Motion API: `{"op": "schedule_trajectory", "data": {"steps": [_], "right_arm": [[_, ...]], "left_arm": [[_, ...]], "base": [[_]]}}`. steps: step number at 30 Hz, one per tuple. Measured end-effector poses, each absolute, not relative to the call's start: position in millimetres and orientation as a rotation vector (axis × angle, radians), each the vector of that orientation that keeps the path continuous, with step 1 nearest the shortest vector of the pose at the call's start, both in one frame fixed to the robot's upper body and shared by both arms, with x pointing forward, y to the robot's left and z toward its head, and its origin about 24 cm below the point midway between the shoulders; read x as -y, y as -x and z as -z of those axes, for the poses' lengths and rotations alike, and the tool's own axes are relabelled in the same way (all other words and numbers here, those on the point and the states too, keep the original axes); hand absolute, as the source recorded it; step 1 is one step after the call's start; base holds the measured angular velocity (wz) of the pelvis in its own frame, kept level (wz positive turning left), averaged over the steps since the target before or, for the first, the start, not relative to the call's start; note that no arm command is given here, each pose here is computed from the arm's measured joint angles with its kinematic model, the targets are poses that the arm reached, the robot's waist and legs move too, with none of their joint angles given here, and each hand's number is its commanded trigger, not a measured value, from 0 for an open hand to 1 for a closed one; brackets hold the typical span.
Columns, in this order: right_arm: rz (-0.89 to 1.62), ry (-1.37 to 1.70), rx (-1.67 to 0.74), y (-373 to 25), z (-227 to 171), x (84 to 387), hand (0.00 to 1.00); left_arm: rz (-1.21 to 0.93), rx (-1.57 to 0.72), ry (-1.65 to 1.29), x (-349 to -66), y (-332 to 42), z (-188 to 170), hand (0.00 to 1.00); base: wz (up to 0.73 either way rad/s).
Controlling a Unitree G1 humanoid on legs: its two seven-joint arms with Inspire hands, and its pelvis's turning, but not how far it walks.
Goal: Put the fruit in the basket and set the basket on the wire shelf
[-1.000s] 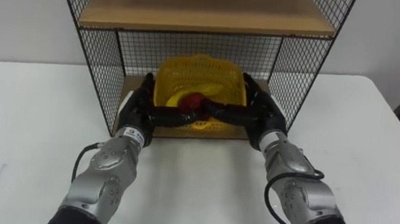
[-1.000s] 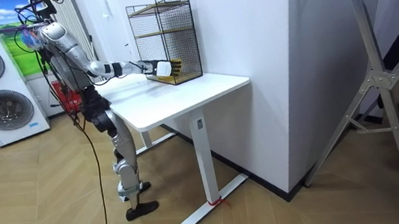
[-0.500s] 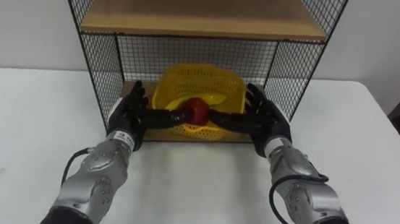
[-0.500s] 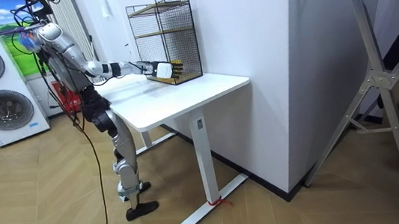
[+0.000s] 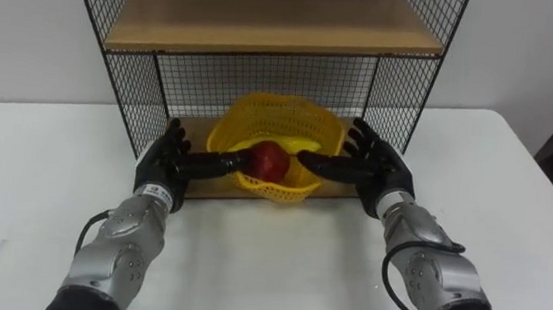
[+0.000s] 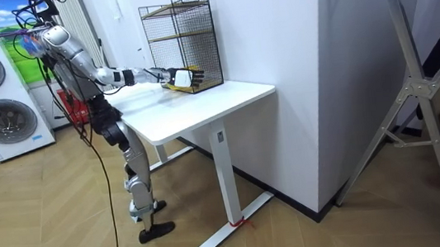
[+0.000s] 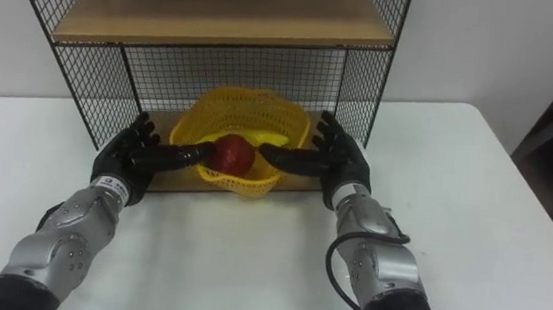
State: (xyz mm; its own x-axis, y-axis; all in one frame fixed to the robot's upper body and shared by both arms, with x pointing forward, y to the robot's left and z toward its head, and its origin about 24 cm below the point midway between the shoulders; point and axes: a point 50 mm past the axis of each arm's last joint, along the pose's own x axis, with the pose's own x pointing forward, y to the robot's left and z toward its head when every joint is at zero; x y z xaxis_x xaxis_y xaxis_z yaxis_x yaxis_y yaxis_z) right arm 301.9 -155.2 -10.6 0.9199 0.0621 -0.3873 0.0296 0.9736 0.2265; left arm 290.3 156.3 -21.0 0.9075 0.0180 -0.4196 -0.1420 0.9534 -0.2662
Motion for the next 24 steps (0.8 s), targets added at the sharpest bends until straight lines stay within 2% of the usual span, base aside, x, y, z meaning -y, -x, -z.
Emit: {"op": "schedule_trajectory", "data": {"steps": [24], "right_arm": [[-0.128,-0.17,-0.3,-308,-12,160,0.0]], "left_arm": [[-0.064,-0.346,0.3,-161,-297,4,0.0]], "base": [[0.0]]}}
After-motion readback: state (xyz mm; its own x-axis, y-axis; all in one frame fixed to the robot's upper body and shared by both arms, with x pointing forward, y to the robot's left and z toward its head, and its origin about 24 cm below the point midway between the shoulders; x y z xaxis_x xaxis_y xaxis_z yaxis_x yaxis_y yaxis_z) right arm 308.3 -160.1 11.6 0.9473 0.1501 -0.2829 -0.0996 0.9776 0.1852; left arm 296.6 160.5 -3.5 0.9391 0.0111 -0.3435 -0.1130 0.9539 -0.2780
